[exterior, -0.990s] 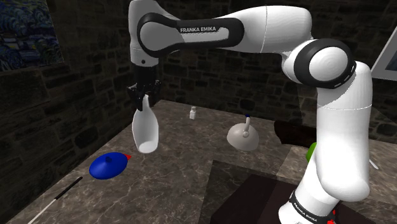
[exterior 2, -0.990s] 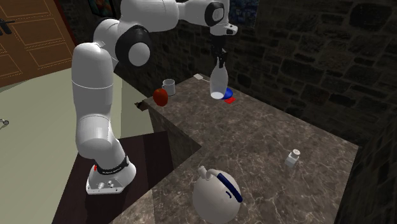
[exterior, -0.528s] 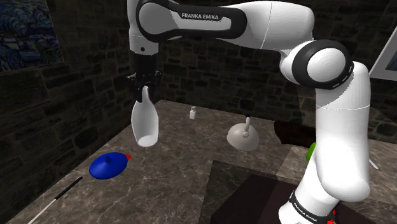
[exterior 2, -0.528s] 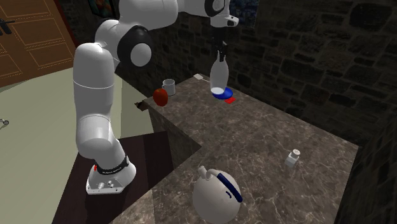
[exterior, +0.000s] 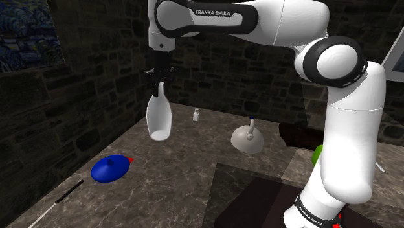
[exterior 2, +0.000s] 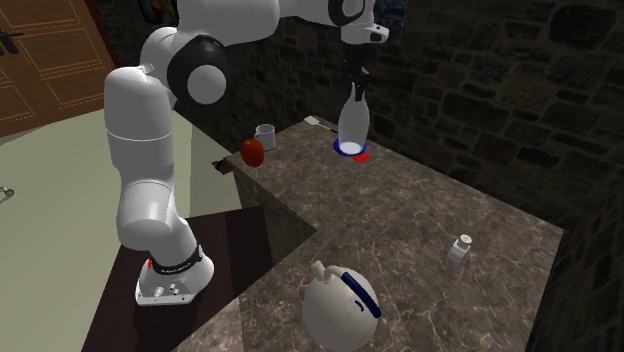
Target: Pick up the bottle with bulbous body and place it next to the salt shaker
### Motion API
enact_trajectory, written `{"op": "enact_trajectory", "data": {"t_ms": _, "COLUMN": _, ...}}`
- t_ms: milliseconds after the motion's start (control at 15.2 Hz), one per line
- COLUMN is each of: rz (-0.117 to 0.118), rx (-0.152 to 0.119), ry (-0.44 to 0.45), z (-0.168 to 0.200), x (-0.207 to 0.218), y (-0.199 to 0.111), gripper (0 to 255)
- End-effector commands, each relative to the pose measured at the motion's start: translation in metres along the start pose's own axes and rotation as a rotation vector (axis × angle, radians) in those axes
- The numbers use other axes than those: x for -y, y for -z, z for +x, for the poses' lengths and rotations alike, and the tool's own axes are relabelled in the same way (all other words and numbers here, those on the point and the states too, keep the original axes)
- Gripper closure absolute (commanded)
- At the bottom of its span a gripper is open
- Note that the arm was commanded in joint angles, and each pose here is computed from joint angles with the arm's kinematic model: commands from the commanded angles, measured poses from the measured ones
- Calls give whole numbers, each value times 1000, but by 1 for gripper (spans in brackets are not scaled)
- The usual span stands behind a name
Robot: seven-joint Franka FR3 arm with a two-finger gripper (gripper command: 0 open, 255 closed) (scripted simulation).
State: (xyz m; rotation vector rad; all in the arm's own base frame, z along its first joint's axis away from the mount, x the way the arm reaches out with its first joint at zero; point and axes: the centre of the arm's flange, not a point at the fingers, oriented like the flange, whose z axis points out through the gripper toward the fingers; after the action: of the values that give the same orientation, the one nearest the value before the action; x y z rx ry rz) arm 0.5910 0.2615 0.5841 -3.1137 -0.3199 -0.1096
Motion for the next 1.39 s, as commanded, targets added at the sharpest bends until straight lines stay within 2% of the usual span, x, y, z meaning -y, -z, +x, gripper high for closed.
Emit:
{"op": "enact_trajectory", "data": {"t_ms": 0, "rz": 0, "rx": -1, "ry": 1, "z": 0, "x": -28, "y": 2, "gripper": 255}}
{"op": "enact_trajectory", "data": {"t_ms": 1320, "rz": 0, "rx": -1, "ry": 1, "z": -5, "x": -292, "y": 3, "gripper": 255}}
